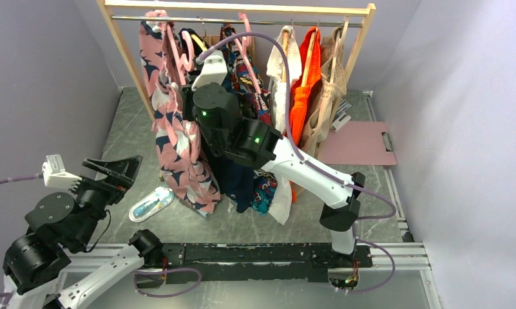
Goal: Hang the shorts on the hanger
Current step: Place the hanger at the clothesline.
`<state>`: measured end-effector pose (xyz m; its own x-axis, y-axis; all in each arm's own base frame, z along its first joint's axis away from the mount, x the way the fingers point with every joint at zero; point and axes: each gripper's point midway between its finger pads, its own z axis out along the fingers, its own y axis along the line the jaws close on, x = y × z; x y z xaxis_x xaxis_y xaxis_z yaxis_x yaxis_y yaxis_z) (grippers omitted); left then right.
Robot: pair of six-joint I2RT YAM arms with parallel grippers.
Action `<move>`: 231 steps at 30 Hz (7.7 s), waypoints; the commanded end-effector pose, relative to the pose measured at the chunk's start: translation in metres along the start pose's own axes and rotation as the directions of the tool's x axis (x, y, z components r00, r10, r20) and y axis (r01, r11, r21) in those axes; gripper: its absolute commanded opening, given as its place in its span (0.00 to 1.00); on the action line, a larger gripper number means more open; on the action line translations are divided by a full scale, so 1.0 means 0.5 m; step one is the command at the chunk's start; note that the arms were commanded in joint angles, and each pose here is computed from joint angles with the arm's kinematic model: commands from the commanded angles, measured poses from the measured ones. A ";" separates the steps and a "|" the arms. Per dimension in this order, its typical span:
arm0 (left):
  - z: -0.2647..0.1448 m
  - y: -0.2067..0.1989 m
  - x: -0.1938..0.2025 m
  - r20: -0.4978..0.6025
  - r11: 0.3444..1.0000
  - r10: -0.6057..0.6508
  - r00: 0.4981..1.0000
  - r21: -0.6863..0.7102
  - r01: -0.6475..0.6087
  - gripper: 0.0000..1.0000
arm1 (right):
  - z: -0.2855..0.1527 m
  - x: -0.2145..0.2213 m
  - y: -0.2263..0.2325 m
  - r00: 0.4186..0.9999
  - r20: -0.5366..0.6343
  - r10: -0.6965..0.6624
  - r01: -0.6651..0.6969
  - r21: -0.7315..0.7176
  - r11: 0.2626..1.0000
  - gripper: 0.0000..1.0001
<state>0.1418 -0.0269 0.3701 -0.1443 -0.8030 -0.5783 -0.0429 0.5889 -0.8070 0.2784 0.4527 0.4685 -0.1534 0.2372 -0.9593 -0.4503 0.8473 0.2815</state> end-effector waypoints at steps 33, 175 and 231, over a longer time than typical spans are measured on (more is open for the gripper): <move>0.060 -0.195 -0.051 0.310 0.784 0.468 0.827 0.285 -0.551 0.95 | 0.102 -0.059 -0.019 0.971 0.152 0.185 -0.184 -0.020 0.983 0.00; 0.177 -0.197 -0.092 0.179 0.516 0.849 0.497 -0.078 -0.853 0.07 | -0.406 0.083 -0.251 0.994 -0.097 0.053 -0.083 -0.340 0.937 0.66; 0.252 -0.243 -0.096 0.266 0.002 0.962 -0.065 -0.243 -0.970 0.07 | -0.446 0.090 -0.338 0.998 -0.037 0.041 -0.049 -0.261 0.964 0.66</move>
<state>0.2777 -0.0751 0.4608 0.1835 0.6040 -0.7756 -0.0404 0.7930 0.6079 0.1487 0.2179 0.3889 -0.2163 0.2737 -0.9372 -0.6668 0.6598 0.3466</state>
